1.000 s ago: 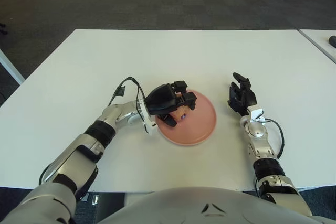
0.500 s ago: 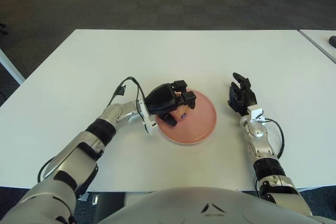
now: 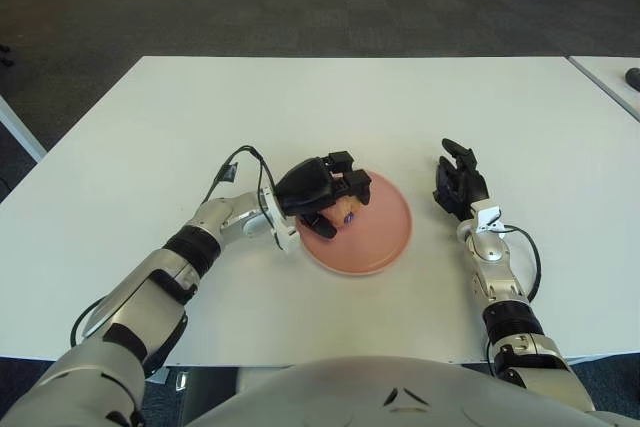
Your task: Put the apple into the plate.
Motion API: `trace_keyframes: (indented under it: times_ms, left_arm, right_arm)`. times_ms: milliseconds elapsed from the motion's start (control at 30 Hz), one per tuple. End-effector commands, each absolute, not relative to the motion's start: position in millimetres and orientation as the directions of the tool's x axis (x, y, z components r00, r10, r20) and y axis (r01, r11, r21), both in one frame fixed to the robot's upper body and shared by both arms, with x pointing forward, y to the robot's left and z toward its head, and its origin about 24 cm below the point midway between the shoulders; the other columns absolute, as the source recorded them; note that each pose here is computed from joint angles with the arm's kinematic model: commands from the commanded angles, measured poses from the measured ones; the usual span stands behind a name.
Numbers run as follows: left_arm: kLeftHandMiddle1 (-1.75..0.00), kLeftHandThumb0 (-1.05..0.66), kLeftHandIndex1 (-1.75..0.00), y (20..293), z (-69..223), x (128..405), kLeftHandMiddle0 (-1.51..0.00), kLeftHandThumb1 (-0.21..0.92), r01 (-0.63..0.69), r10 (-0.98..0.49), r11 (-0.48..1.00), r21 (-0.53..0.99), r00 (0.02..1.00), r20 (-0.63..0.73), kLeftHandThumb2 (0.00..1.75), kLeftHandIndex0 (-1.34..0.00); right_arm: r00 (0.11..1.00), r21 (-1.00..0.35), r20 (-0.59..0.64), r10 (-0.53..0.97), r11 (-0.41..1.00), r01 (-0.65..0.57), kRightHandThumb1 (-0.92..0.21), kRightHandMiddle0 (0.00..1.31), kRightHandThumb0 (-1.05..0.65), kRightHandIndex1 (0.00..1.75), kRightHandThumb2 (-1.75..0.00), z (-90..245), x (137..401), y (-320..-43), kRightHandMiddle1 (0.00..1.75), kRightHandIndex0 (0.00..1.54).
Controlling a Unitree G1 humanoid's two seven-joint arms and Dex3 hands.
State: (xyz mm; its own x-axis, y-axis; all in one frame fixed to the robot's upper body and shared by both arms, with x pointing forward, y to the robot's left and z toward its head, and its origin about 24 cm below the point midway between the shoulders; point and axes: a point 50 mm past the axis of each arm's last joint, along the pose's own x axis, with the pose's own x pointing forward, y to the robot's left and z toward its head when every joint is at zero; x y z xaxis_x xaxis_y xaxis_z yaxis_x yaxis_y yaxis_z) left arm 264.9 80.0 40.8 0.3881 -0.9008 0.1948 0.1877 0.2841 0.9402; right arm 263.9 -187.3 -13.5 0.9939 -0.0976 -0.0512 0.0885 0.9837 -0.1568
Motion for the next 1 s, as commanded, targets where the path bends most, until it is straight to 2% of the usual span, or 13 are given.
trace_keyframes:
  times_ms: [0, 967]
  left_arm:
    - [-1.75, -0.46, -1.75, 92.0, 21.3, 258.5, -1.07, 0.36, 0.256, -0.917, 0.157, 0.954, 0.396, 0.044, 1.26, -0.58]
    - [-1.75, -0.45, -1.75, 93.9, 36.4, 263.2, -1.08, 0.37, 0.329, -0.89, 0.227, 0.917, 0.452, 0.058, 1.25, -0.57]
  right_arm:
    - [0.975, -0.158, -0.19, -0.113, 0.984, 0.083, -0.92, 0.0, -0.72, 0.01, -0.8, -37.8, 249.0, -190.6, 0.67, 0.25]
    - [0.977, -0.155, -0.184, -0.105, 0.985, 0.077, -0.92, 0.0, -0.74, 0.0, -0.78, -36.9, 249.4, -189.3, 0.73, 0.24]
